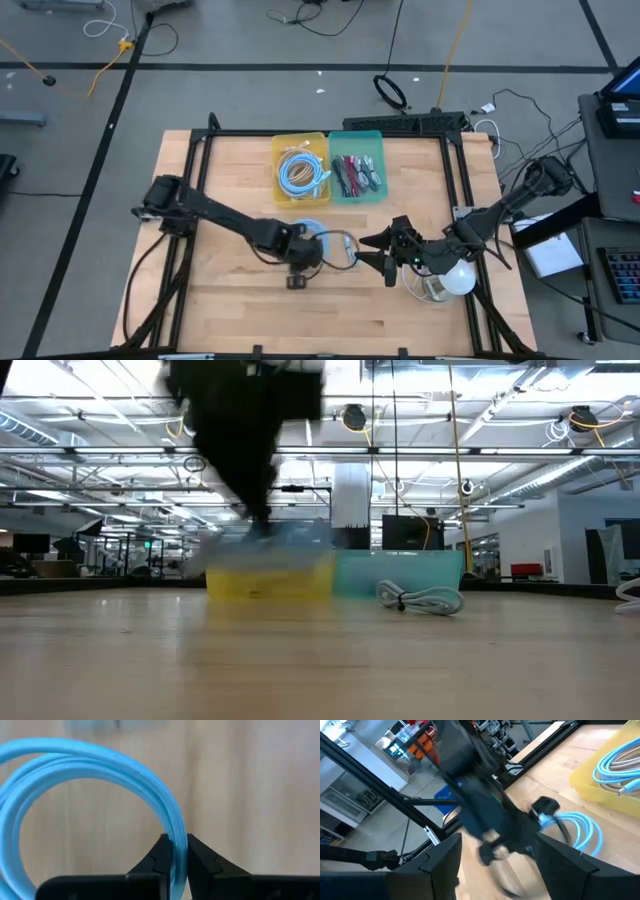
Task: Pick and place USB-C Cables
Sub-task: Put the large blue charger cable into the yellow bin
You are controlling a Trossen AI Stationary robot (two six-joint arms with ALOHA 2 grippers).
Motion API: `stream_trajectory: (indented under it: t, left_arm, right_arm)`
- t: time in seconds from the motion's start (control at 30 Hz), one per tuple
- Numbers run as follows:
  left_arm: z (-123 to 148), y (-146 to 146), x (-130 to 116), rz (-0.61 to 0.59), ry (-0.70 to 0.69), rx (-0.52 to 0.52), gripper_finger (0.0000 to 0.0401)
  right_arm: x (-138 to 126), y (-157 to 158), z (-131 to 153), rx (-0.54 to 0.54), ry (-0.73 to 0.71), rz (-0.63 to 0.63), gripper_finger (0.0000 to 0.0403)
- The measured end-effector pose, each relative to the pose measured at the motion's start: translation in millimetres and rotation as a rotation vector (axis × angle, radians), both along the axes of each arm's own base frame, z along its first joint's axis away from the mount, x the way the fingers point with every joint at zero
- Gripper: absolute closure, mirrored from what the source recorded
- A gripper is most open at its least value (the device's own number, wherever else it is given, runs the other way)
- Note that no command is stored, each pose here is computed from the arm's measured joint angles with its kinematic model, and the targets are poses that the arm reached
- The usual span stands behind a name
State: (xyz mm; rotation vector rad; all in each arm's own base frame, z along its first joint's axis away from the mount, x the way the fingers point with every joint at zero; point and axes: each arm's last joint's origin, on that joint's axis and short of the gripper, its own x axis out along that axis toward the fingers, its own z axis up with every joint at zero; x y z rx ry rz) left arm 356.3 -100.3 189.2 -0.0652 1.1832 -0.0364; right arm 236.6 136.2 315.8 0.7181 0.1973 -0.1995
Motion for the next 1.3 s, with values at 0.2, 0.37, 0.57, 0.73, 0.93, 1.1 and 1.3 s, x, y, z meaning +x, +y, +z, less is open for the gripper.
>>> stream_trajectory:
  t: [0.2,0.37,0.57,0.73,0.93,1.1,1.3]
  left_arm:
    - [90,5,4,0.106,-0.403,-0.102,0.0372]
    - [132,58,-6,0.292,-0.493,0.081,0.0372]
    - [128,148,-6,0.455,-0.448,0.003,0.0372]
    - [112,200,-7,0.529,-0.397,-0.02,0.0372]
    - [95,250,-25,0.668,-0.389,-0.098,0.0372]
    - [57,274,-47,0.757,-0.34,-0.28,0.0372]
    - [18,269,-59,0.779,-0.298,-0.352,0.0372]
  right_arm:
    - [0,0,1,-0.006,-0.008,0.0,0.0181]
    - [0,0,2,-0.018,-0.016,-0.001,0.0188]
    - [1,1,6,-0.027,-0.051,0.012,0.0188]
    - [0,4,6,-0.032,-0.049,0.026,0.019]
    - [-3,10,5,-0.043,-0.045,0.048,0.019]
    - [-3,10,5,-0.057,-0.044,0.052,0.019]
    - [-3,9,5,-0.065,-0.043,0.053,0.019]
